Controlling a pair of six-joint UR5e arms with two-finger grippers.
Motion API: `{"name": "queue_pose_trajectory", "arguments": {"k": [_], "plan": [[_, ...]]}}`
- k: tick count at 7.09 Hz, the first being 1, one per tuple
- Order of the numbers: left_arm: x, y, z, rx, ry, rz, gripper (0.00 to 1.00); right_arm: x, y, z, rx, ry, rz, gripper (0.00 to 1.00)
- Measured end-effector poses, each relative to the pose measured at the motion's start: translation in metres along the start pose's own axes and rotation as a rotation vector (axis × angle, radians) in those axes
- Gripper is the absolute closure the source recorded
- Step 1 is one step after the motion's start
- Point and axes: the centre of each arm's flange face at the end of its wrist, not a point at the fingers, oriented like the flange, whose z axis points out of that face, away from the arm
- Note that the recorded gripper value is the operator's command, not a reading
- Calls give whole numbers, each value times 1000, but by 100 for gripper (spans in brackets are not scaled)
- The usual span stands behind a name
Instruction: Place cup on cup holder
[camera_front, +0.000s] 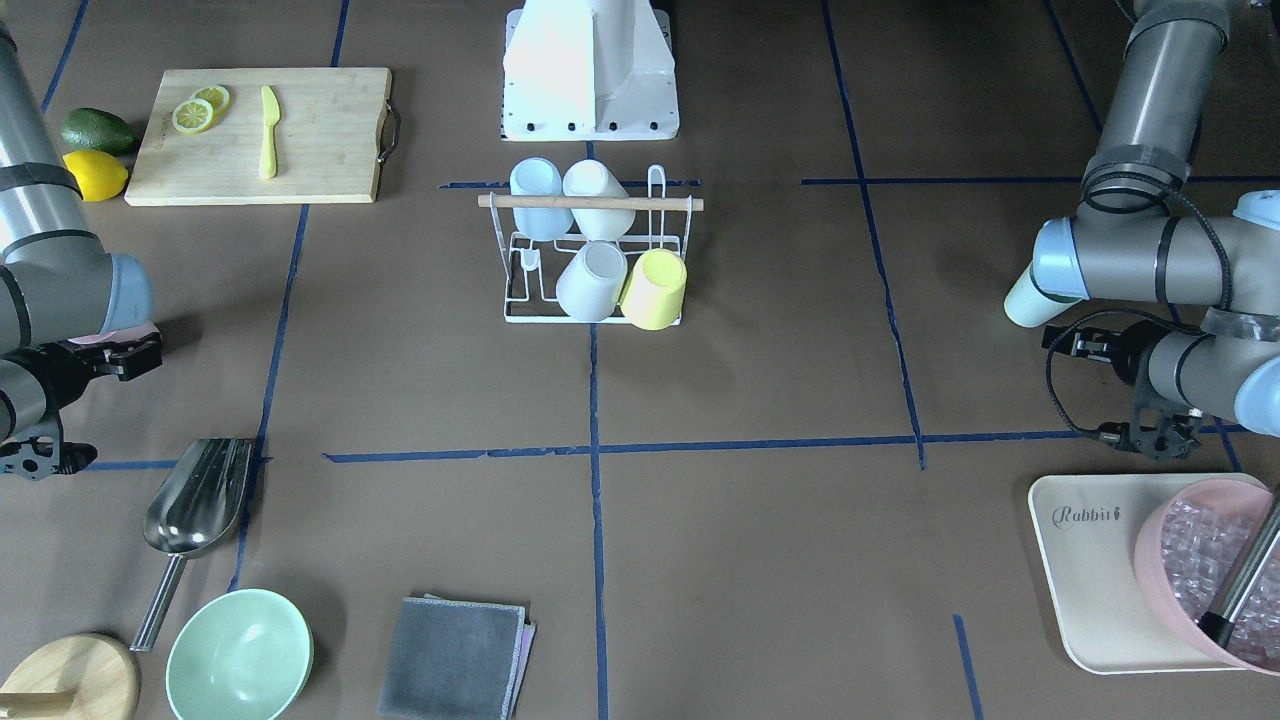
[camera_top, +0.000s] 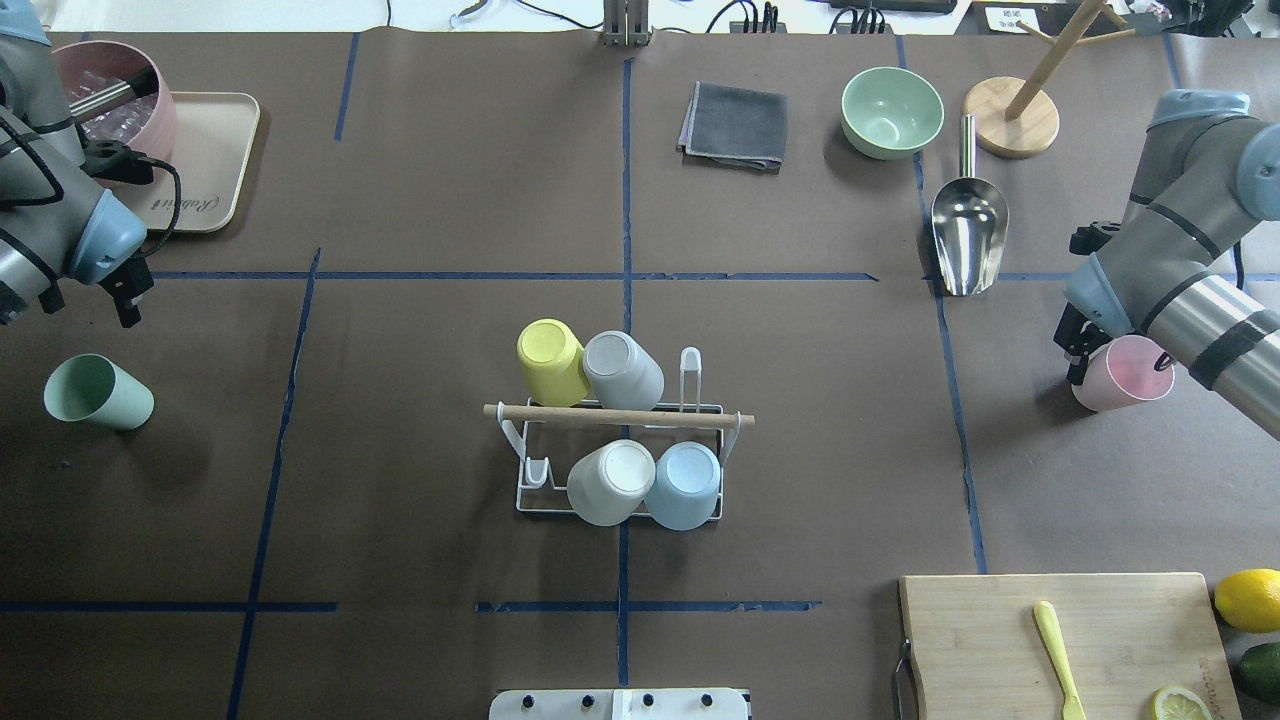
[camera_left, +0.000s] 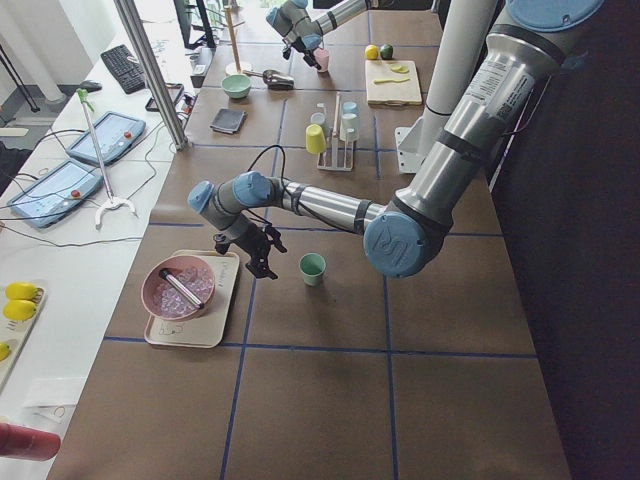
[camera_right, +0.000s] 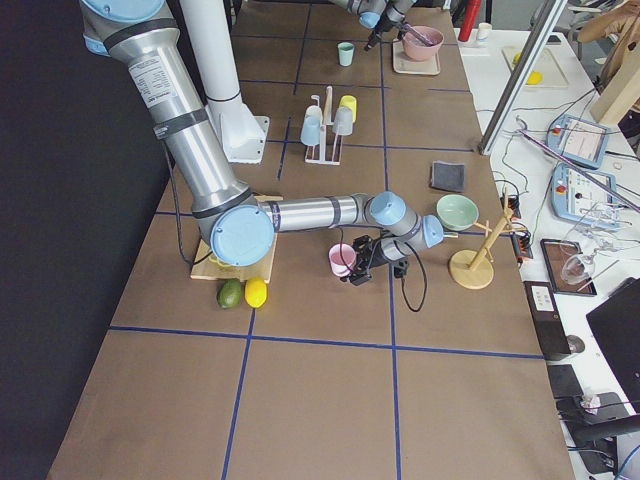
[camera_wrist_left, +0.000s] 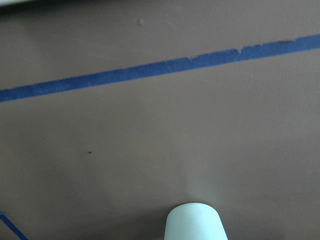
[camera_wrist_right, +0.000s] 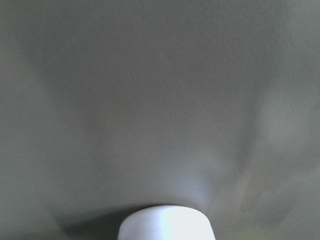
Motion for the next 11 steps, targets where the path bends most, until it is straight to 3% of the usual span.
{"name": "queue_pose_trajectory", "arguments": {"k": [4, 5, 6, 9, 11], "plan": [[11, -2, 34, -73, -11, -6, 0, -2, 0, -1, 1, -8, 0, 0], [17, -2, 45, -97, -11, -9, 0, -2, 0, -1, 1, -9, 0, 19], [23, -1, 54, -120, 2, -15, 0, -2, 0, -1, 1, -10, 0, 54], [31, 2, 86, -174, 21, -23, 0, -3, 1, -2, -7, -12, 12, 84], [28, 2, 98, -203, 19, -42, 0, -15, 5, -13, -12, -9, 23, 92]]}}
